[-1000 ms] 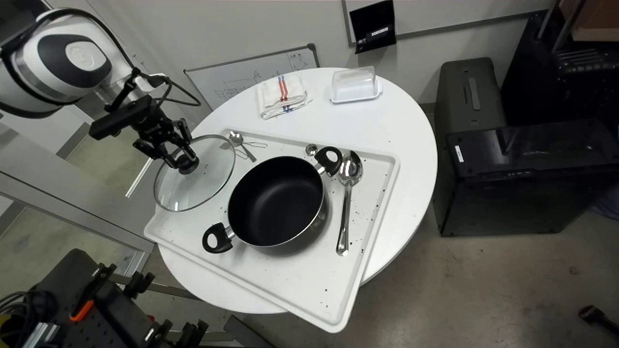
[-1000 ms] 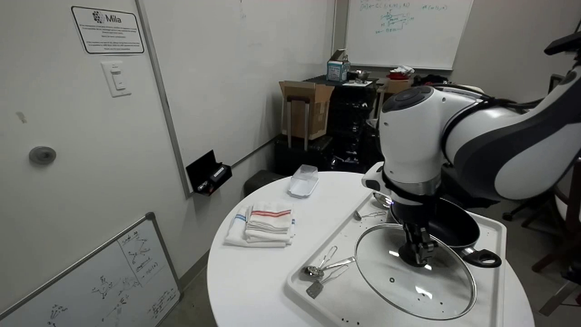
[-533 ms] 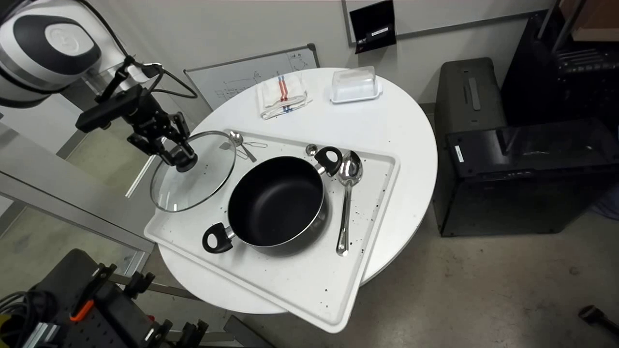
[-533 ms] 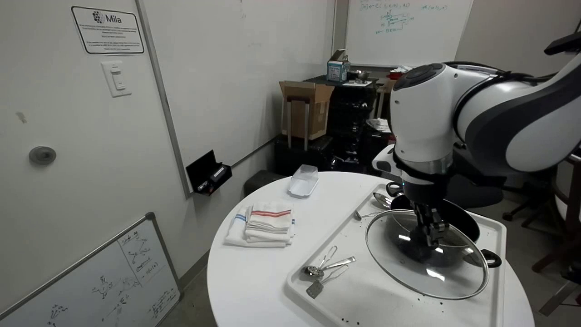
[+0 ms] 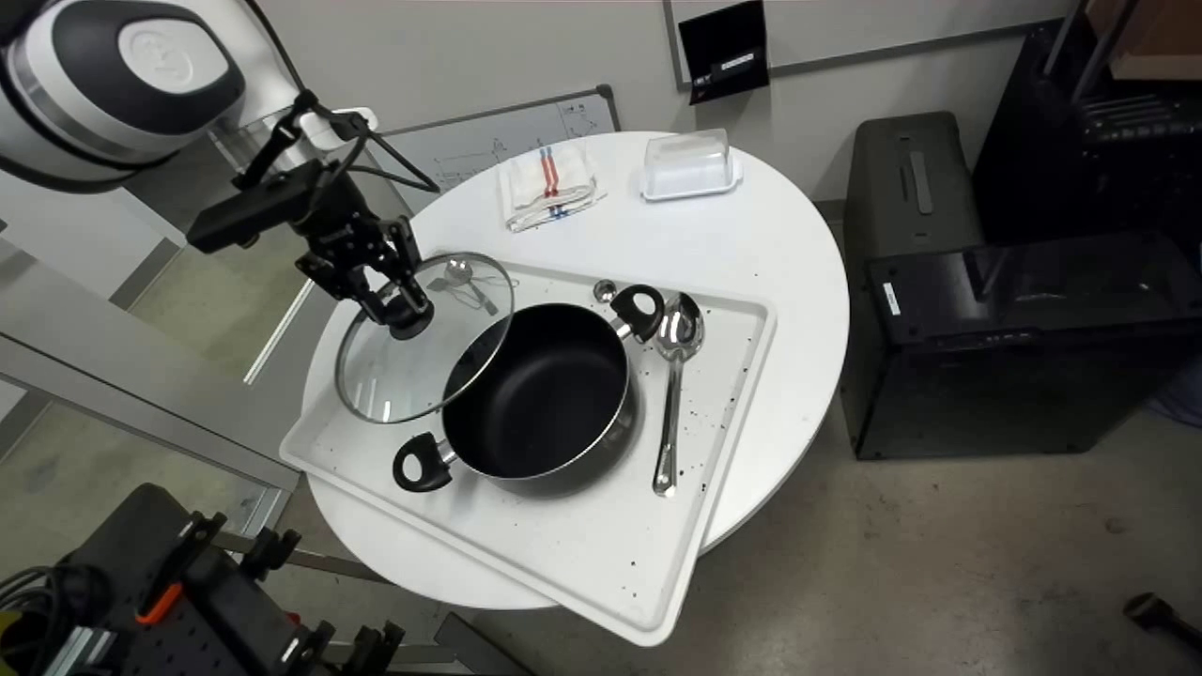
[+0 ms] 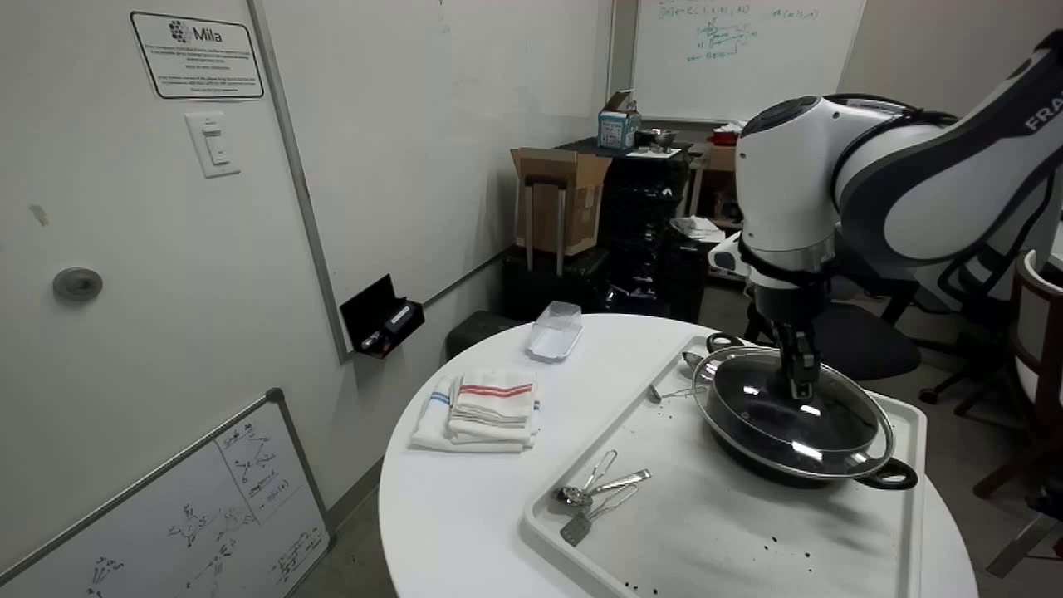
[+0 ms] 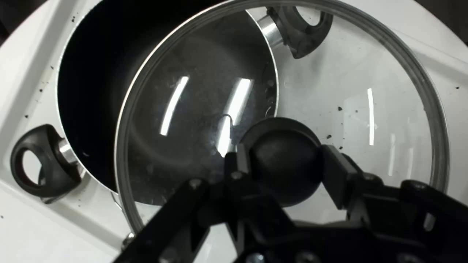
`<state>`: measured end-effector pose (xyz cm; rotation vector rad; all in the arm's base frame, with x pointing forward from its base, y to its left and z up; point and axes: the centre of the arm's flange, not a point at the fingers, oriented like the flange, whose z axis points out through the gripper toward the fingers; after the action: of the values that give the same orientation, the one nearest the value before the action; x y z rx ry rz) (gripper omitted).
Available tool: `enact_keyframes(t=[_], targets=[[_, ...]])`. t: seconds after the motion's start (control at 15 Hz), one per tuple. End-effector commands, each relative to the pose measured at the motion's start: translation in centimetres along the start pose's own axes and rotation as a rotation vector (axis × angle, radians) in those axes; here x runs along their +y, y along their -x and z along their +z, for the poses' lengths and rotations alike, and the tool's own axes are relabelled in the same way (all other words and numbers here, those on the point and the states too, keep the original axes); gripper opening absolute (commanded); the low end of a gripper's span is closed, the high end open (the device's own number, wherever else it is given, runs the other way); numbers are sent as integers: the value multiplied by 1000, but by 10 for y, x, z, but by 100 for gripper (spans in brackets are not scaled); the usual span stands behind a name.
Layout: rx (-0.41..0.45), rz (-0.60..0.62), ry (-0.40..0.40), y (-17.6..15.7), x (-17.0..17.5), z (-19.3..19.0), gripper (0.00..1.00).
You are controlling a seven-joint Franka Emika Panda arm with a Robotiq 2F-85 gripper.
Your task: Put the glass lid on the black pot.
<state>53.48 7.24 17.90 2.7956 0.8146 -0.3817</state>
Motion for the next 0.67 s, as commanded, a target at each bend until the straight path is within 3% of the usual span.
enact_keyframes(t=[0.0, 0.6], targets=[[1, 55, 0, 22, 43, -7, 25], [-7, 219, -40, 47, 119, 10, 25]])
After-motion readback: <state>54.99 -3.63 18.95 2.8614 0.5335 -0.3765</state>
